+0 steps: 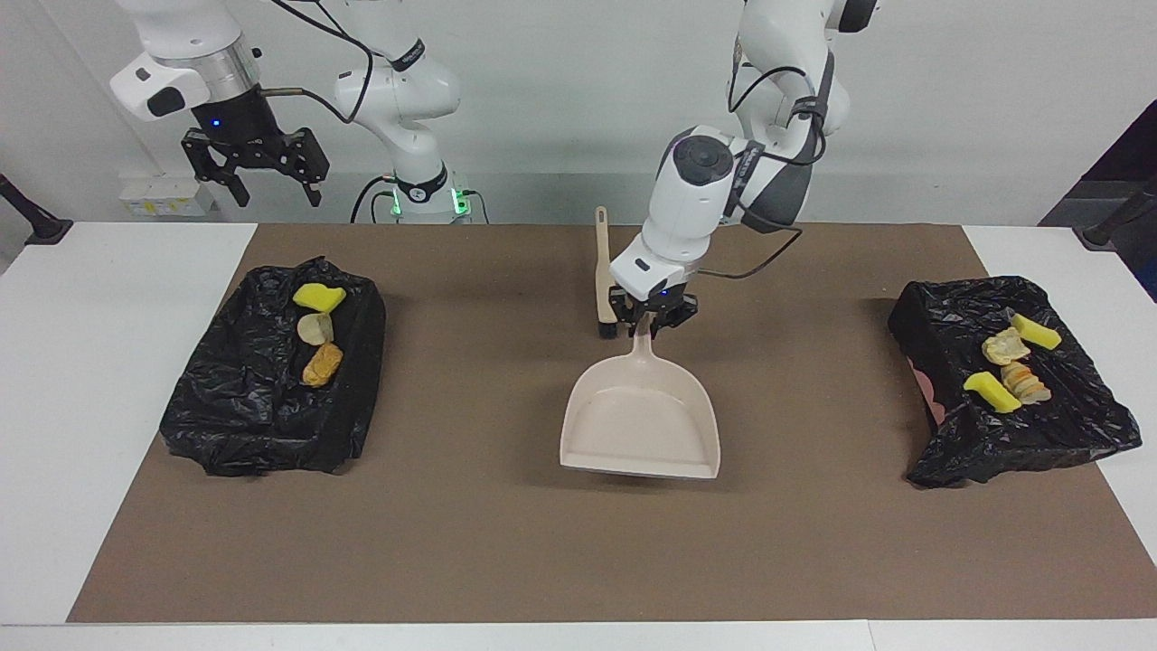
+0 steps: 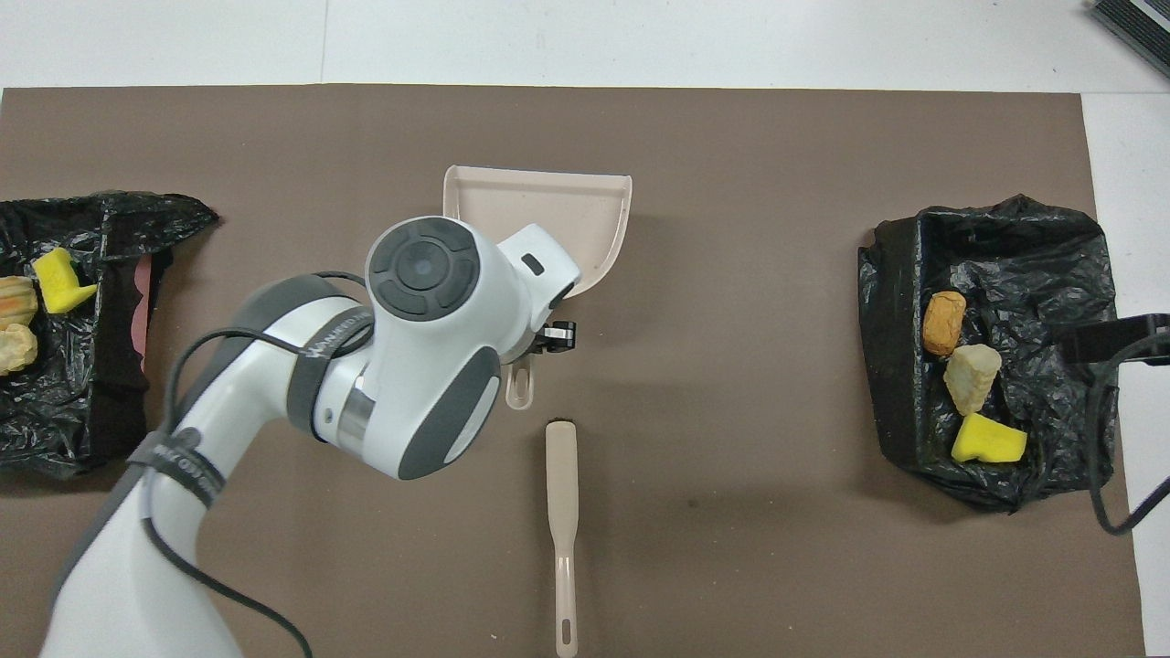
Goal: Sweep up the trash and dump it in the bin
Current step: 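Lower the dustpan onto the table center with the left gripper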
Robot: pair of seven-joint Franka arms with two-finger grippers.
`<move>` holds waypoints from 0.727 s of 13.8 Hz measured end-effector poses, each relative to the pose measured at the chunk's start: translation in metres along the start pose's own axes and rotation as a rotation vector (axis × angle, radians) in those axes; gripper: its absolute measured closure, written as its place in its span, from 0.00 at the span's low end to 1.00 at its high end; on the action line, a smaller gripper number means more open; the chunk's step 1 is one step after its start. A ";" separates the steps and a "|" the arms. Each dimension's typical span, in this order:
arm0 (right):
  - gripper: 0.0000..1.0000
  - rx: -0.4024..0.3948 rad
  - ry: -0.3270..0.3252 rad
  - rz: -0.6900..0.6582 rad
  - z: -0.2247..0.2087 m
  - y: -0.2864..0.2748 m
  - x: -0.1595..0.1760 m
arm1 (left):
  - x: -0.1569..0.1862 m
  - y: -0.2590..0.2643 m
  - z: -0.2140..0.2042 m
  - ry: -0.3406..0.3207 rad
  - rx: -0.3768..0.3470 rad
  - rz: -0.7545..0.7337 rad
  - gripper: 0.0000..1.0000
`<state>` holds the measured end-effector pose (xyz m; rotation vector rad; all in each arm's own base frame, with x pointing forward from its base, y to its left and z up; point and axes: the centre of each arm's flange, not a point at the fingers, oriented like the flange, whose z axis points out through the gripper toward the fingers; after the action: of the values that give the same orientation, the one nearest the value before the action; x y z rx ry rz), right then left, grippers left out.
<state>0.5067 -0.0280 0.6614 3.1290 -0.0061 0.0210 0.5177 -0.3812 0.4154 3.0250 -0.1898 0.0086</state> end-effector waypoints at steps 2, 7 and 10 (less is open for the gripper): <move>0.00 -0.001 -0.001 -0.004 0.000 -0.002 0.000 | -0.006 0.019 0.022 -0.004 0.000 0.004 0.69; 0.00 -0.002 0.000 -0.013 0.000 -0.007 0.000 | -0.005 0.024 0.035 -0.001 0.001 -0.012 0.69; 0.00 -0.002 0.000 -0.013 0.000 -0.007 0.000 | -0.002 0.023 0.056 -0.012 0.009 -0.026 0.69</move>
<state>0.5069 -0.0206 0.6613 3.1266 0.0142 0.0203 0.5130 -0.4094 0.3627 3.0371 -0.1525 -0.0109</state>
